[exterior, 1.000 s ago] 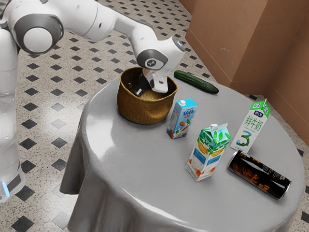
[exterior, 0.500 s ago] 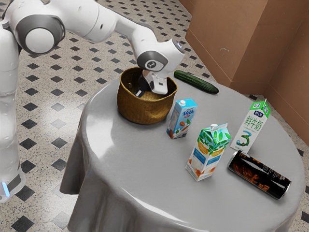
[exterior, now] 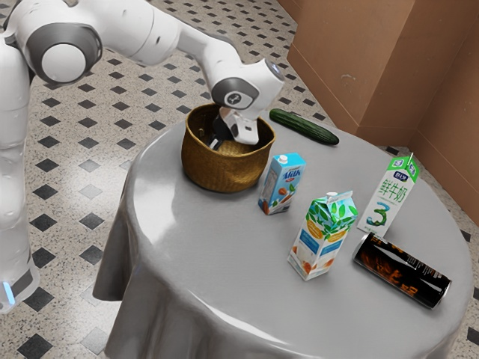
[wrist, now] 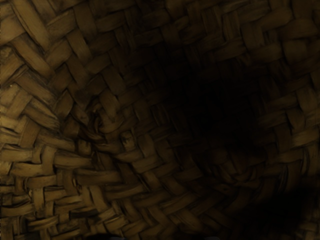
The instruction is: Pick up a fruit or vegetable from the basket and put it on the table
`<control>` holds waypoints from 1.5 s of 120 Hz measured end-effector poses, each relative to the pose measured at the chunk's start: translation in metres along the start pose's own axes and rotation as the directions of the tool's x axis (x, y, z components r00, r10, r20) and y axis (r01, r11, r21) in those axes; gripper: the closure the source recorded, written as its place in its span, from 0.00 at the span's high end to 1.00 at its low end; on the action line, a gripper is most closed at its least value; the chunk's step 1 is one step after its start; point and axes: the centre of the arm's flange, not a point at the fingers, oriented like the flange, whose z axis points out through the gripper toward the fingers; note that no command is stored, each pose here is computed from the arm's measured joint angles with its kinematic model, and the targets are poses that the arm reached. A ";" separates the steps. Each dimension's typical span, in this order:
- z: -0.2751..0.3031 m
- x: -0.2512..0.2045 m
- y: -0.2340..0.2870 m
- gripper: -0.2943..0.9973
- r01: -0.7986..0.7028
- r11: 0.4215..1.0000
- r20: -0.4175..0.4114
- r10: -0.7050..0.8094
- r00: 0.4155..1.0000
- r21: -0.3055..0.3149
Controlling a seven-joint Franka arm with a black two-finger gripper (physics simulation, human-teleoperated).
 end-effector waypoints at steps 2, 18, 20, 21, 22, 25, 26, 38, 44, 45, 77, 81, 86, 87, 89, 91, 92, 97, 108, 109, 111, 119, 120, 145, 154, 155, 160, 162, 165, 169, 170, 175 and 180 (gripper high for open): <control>0.000 0.000 0.000 0.35 0.000 1.000 -0.001 0.000 1.000 0.000; -0.004 0.000 0.001 0.35 0.004 1.000 -0.012 -0.004 1.000 0.004; -0.005 0.000 0.001 0.35 0.004 1.000 -0.015 -0.004 1.000 0.006; -0.005 0.000 0.001 0.35 0.005 1.000 -0.016 -0.004 1.000 0.006; -0.006 0.000 0.001 0.35 0.005 1.000 -0.017 -0.005 1.000 0.007; -0.007 -0.001 0.001 0.35 0.006 1.000 -0.020 -0.005 1.000 0.008; -0.007 -0.001 0.001 0.35 0.006 1.000 -0.021 -0.006 1.000 0.009; -0.012 -0.001 0.002 0.34 0.007 1.000 -0.036 -0.006 0.999 0.020; -0.017 -0.002 0.004 0.34 0.007 1.000 -0.045 -0.006 0.999 0.028; -0.018 -0.002 0.004 0.34 0.007 1.000 -0.047 -0.006 0.999 0.029; -0.073 -0.009 0.002 0.35 0.021 0.995 -0.120 -0.009 0.993 0.099; -0.081 -0.012 0.001 0.35 0.025 0.994 -0.126 -0.012 0.992 0.104; -0.091 -0.017 0.001 0.35 0.030 0.993 -0.135 -0.015 0.991 0.111; -0.092 -0.018 0.001 0.35 0.031 0.993 -0.137 -0.015 0.990 0.112; -0.097 -0.021 0.001 0.35 0.033 0.993 -0.142 -0.017 0.990 0.116; -0.103 -0.023 0.000 0.35 0.037 0.992 -0.147 -0.019 0.989 0.120; -0.106 -0.024 0.000 0.35 0.038 0.992 -0.150 -0.019 0.989 0.122; -0.118 -0.030 0.000 0.35 0.043 0.991 -0.160 -0.022 0.987 0.130; -0.141 -0.042 0.000 0.35 0.052 0.989 -0.178 -0.026 0.984 0.140; -0.143 -0.043 0.000 0.35 0.052 0.989 -0.180 -0.026 0.983 0.141; -0.147 -0.045 0.001 0.35 0.053 0.989 -0.183 -0.027 0.983 0.141; -0.161 -0.052 0.001 0.35 0.057 0.988 -0.193 -0.028 0.981 0.145; -0.163 -0.053 0.001 0.35 0.057 0.988 -0.194 -0.028 0.981 0.146; -0.214 -0.068 -0.002 0.35 0.066 0.979 -0.239 -0.018 0.971 0.194; -0.235 -0.056 -0.005 0.35 0.052 0.972 -0.256 0.009 0.967 0.228; -0.238 -0.053 -0.004 0.35 0.048 0.971 -0.258 0.014 0.966 0.233; -0.250 -0.039 0.001 0.35 0.023 0.966 -0.266 0.048 0.963 0.258; -0.255 -0.032 0.004 0.35 0.013 0.963 -0.269 0.062 0.961 0.269; -0.261 -0.024 0.007 0.35 0.000 0.958 -0.273 0.081 0.959 0.286; -0.268 -0.017 0.010 0.35 -0.012 0.953 -0.278 0.100 0.955 0.304; -0.270 -0.016 0.010 0.35 -0.013 0.951 -0.280 0.104 0.954 0.309; -0.275 -0.015 0.008 0.35 -0.012 0.945 -0.290 0.112 0.951 0.327; -0.277 -0.019 0.002 0.35 0.003 0.940 -0.300 0.106 0.948 0.341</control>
